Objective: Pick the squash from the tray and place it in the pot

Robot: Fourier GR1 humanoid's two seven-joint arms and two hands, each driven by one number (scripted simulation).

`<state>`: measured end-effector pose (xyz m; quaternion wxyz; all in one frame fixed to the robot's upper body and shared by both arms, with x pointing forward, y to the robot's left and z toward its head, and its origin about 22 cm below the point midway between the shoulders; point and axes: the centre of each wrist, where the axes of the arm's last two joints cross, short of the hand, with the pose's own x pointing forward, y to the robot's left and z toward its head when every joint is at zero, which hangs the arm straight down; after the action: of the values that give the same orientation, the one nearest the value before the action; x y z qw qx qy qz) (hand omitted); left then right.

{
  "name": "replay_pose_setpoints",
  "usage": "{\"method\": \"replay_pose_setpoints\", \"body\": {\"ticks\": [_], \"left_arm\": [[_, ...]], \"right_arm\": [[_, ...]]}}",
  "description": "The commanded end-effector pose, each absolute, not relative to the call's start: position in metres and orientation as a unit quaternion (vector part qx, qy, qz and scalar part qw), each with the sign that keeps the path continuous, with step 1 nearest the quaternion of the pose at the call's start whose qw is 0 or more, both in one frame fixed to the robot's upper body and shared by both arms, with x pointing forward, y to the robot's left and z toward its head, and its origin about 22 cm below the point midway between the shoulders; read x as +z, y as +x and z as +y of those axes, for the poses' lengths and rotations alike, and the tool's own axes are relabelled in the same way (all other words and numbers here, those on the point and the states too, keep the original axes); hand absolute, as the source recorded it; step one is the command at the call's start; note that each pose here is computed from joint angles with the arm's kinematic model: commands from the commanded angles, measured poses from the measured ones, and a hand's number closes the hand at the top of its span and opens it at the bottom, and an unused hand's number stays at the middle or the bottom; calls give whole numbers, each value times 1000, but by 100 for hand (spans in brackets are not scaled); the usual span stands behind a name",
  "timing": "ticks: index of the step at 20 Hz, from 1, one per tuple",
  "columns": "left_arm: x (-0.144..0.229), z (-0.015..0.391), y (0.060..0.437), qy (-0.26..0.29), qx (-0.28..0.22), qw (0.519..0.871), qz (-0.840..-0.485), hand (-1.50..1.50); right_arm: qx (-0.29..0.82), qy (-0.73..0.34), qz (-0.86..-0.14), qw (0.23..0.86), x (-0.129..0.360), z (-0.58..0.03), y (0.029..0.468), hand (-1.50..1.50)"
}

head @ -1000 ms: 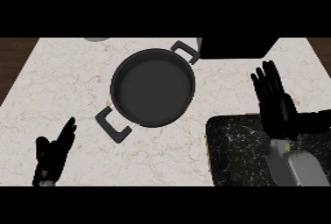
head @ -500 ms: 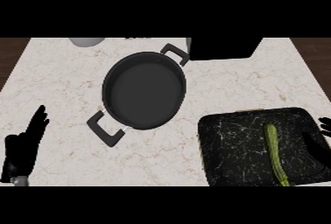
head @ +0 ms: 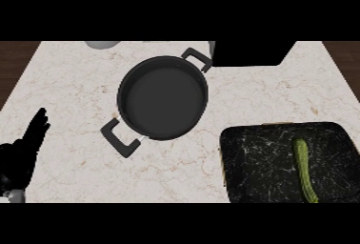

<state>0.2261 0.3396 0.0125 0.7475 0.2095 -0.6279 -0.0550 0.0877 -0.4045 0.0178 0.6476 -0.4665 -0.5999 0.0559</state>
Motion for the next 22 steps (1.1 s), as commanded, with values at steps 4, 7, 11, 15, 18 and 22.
{"method": "replay_pose_setpoints", "body": {"ticks": [4,7,11,15,18,22], "left_arm": [[14,329,229,205,-70,742,-634,0],[16,329,233,207,-72,742,-633,0],[14,316,234,195,-81,737,-642,0],[18,319,242,195,-84,738,-640,0],[25,316,247,193,-72,742,-638,0],[19,333,241,196,-66,739,-641,0]], "right_arm": [[138,-443,-536,705,81,-387,93,-150],[166,-424,-498,738,103,-388,119,-150],[238,-405,-412,781,103,-382,136,-150],[289,-360,-341,819,126,-364,159,-150],[297,-333,-323,835,126,-354,188,-150],[314,-304,-301,847,122,-345,209,-150]]}}
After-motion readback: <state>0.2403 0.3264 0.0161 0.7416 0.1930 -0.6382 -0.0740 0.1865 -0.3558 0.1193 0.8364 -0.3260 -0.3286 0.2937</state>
